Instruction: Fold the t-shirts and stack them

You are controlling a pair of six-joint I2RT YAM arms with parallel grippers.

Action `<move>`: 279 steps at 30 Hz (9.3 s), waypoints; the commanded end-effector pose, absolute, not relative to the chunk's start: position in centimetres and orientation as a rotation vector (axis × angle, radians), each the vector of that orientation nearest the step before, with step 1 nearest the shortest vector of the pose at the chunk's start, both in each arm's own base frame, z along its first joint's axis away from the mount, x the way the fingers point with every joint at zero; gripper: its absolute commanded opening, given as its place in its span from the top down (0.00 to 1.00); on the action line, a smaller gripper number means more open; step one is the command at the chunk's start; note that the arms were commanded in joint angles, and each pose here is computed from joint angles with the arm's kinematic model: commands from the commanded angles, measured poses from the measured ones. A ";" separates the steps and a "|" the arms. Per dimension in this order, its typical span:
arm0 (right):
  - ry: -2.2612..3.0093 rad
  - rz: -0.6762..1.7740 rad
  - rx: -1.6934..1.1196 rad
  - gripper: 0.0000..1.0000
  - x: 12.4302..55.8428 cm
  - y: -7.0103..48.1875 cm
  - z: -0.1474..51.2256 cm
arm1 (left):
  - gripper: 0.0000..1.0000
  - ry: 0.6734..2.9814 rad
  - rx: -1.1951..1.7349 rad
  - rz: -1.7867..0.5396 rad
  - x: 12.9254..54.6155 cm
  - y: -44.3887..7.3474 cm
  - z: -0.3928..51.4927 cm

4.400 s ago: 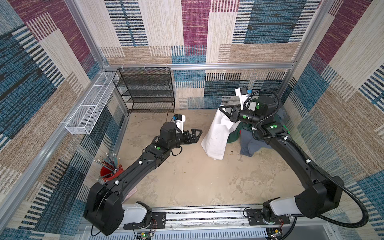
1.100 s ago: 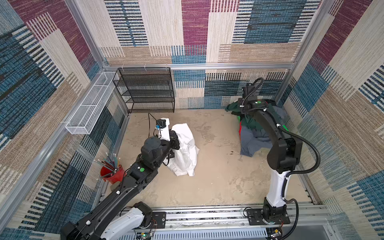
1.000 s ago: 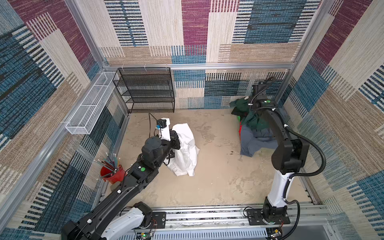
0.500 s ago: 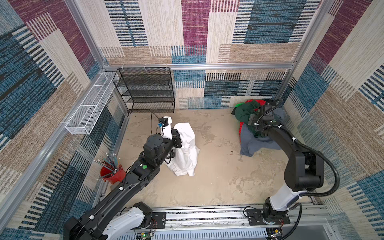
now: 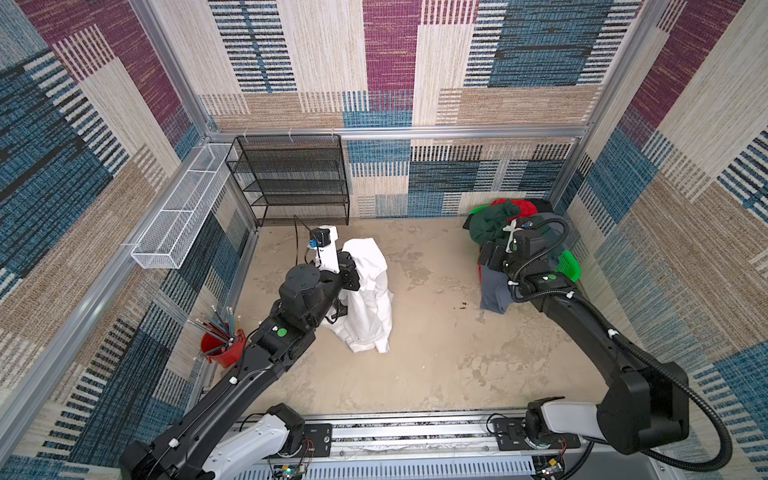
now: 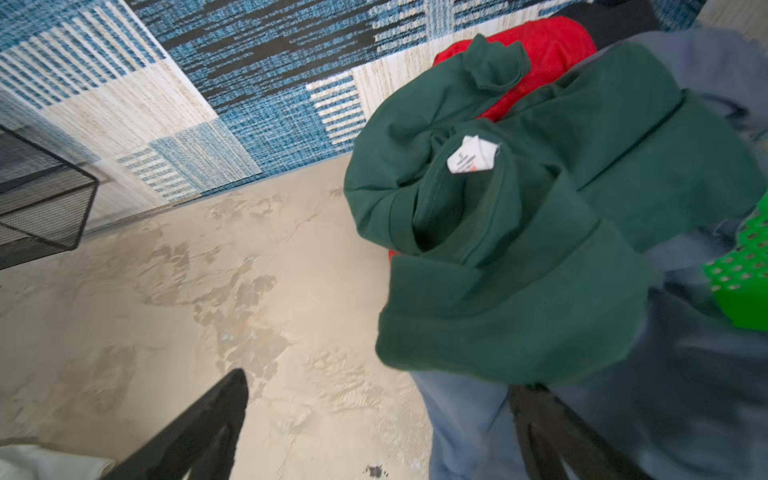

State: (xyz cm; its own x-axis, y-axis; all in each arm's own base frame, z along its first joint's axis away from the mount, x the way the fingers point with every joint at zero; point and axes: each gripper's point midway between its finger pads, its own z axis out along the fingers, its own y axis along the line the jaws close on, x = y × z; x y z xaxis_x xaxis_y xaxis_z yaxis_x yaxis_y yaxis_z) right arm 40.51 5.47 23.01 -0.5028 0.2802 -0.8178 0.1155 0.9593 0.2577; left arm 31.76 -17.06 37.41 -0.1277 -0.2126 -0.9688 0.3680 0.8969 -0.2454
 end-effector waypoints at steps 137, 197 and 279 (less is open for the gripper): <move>1.731 0.159 -0.103 1.00 40.8 16.2 43.9 | 1.00 1.704 0.181 -0.377 27.5 -12.8 40.8; 2.475 0.431 0.087 0.00 35.9 14.1 8.4 | 0.05 2.344 0.251 -0.685 30.3 -24.7 16.6; 2.473 0.310 0.210 1.00 38.1 10.7 7.0 | 0.40 2.474 -0.117 -0.233 39.7 -11.9 13.5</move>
State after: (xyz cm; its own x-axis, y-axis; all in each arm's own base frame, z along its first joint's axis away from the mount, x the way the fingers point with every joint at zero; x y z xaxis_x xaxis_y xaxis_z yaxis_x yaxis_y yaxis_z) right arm 38.47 10.60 6.39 -0.7942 0.2097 -0.5703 0.0718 0.9644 0.2546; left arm 40.31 -8.29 13.09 -0.7981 -0.1367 -0.5868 -0.1130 0.9906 -0.0770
